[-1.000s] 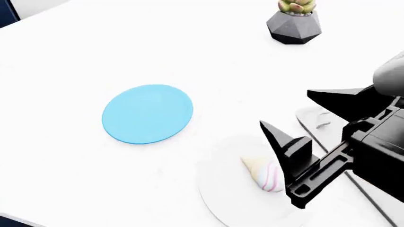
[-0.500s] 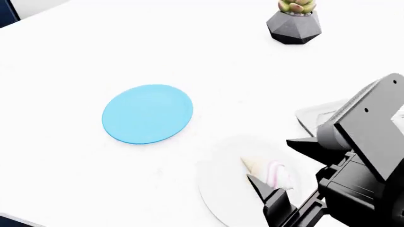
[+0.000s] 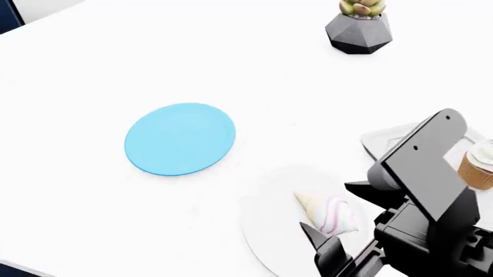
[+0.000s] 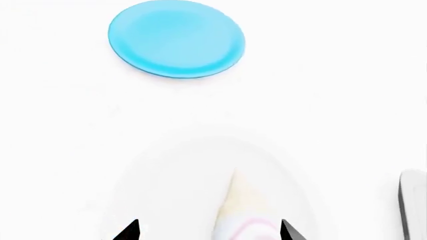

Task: Move the dessert items from the plate to the tray.

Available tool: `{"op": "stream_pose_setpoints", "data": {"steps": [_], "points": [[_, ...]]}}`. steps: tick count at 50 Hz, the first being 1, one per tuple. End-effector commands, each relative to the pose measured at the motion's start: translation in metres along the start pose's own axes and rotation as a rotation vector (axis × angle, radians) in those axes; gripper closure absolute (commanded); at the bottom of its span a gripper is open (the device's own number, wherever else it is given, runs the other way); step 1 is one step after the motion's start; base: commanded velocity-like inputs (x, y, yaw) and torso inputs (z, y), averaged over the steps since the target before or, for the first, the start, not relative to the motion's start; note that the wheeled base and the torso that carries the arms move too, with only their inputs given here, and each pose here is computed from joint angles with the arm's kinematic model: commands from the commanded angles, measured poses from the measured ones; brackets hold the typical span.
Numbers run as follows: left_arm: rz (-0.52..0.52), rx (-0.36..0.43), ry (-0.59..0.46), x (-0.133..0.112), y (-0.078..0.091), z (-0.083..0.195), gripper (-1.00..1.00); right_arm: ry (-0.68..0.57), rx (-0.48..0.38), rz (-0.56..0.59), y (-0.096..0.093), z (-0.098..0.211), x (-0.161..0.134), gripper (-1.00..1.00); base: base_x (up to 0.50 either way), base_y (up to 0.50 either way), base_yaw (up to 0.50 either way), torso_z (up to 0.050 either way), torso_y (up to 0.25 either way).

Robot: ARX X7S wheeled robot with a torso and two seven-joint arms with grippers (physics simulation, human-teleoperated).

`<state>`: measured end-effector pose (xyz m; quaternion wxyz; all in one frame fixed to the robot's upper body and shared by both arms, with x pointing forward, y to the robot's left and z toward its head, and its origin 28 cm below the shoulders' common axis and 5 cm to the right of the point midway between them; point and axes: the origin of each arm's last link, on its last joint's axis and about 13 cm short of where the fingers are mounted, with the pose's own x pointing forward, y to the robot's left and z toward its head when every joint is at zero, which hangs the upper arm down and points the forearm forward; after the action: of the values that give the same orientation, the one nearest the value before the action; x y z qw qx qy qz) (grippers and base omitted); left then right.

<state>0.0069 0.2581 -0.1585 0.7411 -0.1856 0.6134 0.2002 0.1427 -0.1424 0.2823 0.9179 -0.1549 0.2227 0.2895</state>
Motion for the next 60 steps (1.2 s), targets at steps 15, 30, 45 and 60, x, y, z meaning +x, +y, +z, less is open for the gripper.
{"op": "stream_pose_setpoints", "data": {"steps": [15,30,45,60], "points": [[-0.001,0.004,-0.009,0.000,0.001,0.001,-1.00,0.032,0.025,-0.046,-0.010,-0.008,0.010,-1.00,0.00,0.00,0.00,0.000,0.000],[-0.001,0.003,-0.012,0.000,0.002,0.000,-1.00,0.043,0.046,-0.046,-0.012,-0.016,0.021,-1.00,0.00,0.00,0.00,0.000,0.000],[-0.001,0.006,-0.012,0.000,0.002,-0.001,-1.00,0.052,0.059,-0.036,-0.013,-0.022,0.026,-1.00,0.00,0.00,0.00,0.000,0.000],[-0.001,0.002,-0.012,0.000,0.003,-0.001,-1.00,0.059,0.064,-0.018,-0.012,-0.026,0.031,-1.00,0.00,0.00,0.00,0.000,0.000]]}}
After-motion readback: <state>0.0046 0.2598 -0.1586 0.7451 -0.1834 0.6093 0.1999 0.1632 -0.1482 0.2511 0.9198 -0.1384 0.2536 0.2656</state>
